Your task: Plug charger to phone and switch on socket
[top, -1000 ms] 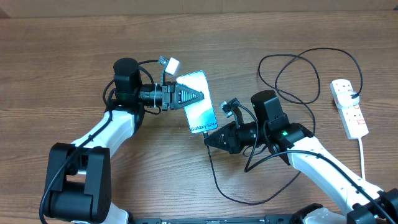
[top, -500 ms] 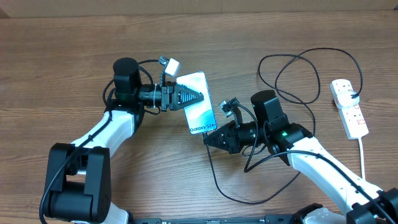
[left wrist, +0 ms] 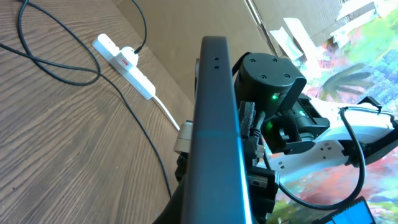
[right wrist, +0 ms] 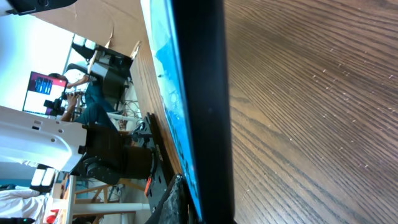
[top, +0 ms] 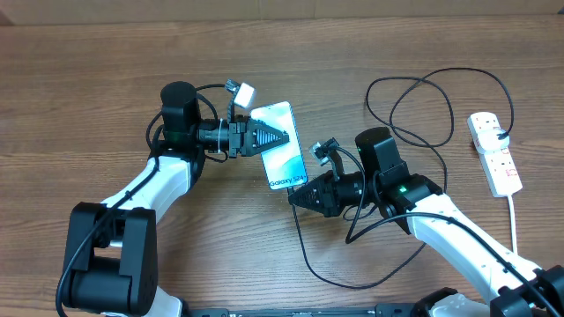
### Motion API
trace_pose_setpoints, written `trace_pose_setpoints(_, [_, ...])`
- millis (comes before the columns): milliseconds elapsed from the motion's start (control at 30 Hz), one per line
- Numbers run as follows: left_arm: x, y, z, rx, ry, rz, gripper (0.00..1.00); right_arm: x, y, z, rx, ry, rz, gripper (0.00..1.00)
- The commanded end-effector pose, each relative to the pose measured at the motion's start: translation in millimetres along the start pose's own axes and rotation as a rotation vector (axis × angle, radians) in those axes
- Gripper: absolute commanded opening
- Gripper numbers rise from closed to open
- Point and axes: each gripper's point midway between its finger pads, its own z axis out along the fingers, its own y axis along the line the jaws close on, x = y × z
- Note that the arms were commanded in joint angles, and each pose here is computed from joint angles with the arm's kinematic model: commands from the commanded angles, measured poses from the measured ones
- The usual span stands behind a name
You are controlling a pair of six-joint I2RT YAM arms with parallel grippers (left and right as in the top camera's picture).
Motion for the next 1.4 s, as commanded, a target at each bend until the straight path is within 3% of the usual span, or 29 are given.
trace_pose_setpoints(0, [16, -19, 12, 0.094, 0.090, 0.011, 0.04, -32, 4, -6, 0.040, -0.072, -0.067, 0.04])
trace_pose_setpoints(1367, [43, -20, 30, 0.123, 0.149, -0.106, 0.04, -59, 18, -12, 0.046, -0.120, -0.127, 0.04])
